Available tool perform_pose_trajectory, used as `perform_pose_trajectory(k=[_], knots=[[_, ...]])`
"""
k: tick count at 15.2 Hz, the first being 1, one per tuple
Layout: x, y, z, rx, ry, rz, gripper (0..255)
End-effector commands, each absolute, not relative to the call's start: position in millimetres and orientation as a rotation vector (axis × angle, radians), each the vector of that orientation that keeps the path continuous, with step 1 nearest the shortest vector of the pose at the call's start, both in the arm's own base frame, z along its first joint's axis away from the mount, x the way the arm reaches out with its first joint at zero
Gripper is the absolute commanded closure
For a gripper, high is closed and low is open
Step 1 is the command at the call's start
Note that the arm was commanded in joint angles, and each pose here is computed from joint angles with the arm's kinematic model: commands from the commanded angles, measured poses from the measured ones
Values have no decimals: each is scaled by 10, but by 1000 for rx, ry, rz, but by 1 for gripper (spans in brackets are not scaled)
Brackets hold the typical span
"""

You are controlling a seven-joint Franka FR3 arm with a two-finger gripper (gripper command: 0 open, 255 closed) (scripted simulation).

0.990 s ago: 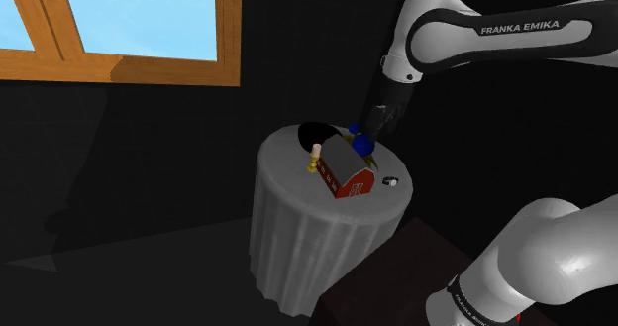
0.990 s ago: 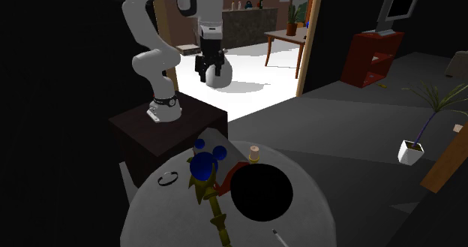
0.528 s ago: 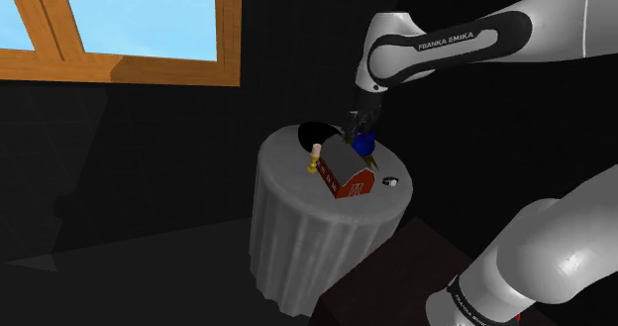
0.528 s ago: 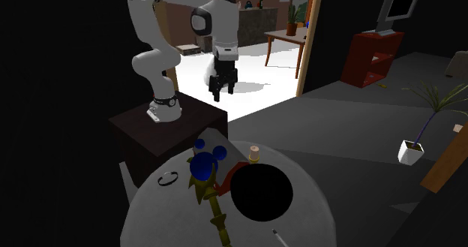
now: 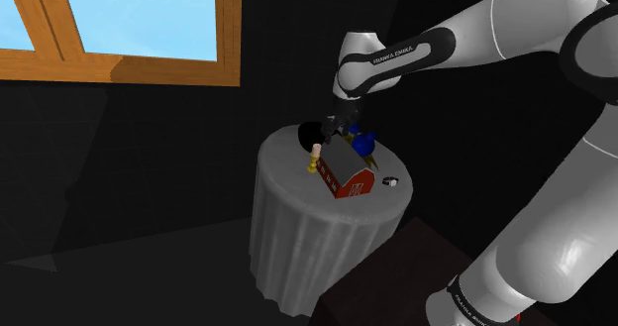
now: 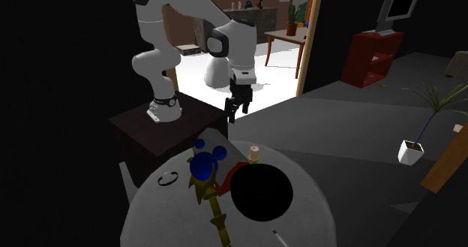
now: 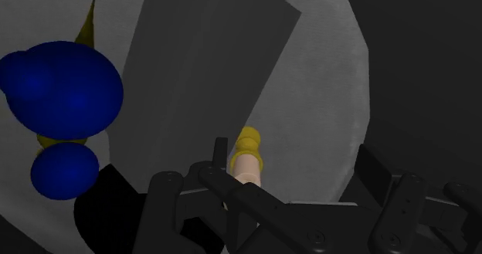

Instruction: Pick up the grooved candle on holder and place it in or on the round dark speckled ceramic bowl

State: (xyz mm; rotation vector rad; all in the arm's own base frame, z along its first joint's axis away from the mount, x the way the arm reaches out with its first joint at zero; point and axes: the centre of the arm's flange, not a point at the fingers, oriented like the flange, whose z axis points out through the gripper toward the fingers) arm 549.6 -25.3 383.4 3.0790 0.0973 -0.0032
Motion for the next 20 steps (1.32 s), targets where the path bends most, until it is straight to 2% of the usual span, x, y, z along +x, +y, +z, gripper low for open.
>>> perform_pose_trajectory(k=[1,7,14,20], knots=[[5713,-320,3663,3079,92,1,0],[6316,-440,3241,3078,76,13,0],[6319,-463,2872,3078,76,13,0],[6320,-465,2842,3078,76,13,0]])
